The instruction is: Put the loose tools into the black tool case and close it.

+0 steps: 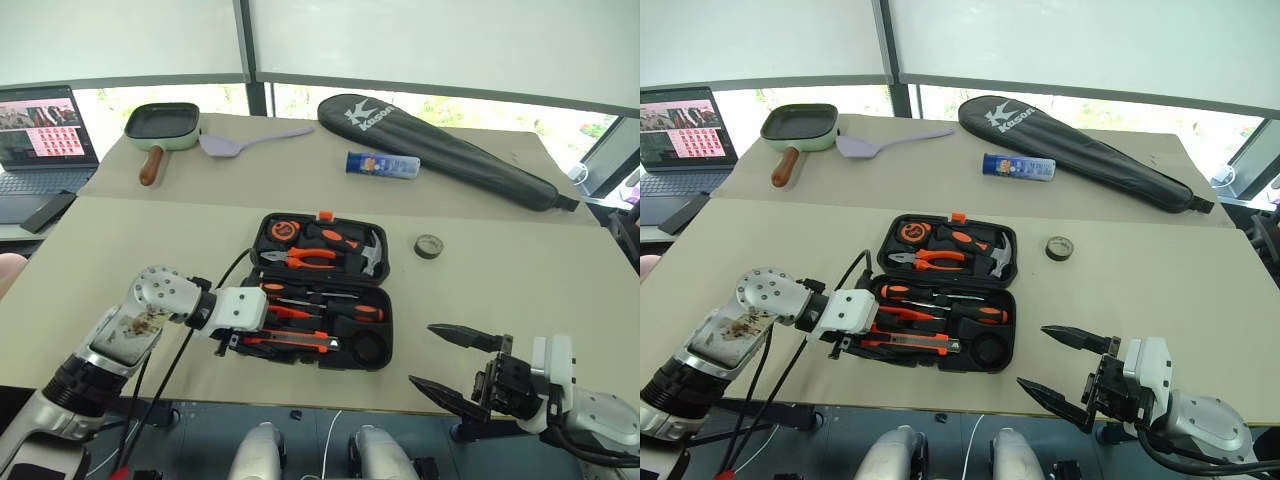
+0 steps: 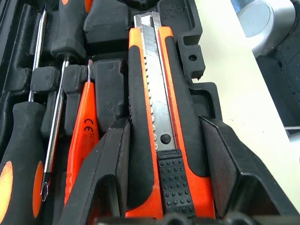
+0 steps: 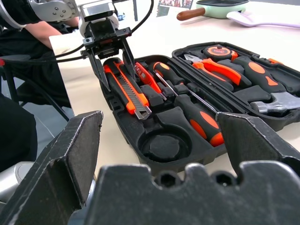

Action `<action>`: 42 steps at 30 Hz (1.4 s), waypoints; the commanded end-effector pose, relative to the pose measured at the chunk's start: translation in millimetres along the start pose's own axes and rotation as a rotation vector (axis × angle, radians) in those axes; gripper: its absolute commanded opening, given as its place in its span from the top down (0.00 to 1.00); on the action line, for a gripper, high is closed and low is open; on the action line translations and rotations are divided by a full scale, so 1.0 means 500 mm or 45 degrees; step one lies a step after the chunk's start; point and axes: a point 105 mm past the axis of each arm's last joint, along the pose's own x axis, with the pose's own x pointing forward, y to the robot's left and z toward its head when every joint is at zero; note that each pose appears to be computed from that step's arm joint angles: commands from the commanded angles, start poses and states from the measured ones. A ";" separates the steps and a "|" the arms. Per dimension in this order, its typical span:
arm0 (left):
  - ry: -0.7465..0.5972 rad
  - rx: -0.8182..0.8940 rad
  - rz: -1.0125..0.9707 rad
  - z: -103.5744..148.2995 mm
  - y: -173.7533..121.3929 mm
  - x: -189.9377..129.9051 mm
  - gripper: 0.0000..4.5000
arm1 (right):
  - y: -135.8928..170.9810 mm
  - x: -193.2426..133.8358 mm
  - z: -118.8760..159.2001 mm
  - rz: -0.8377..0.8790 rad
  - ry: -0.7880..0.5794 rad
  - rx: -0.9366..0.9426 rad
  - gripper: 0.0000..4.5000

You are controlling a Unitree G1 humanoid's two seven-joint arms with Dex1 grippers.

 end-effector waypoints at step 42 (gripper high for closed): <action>-0.123 -0.322 0.054 -0.070 -0.029 0.086 0.93 | -0.034 0.033 0.022 -0.077 -0.095 -0.122 0.00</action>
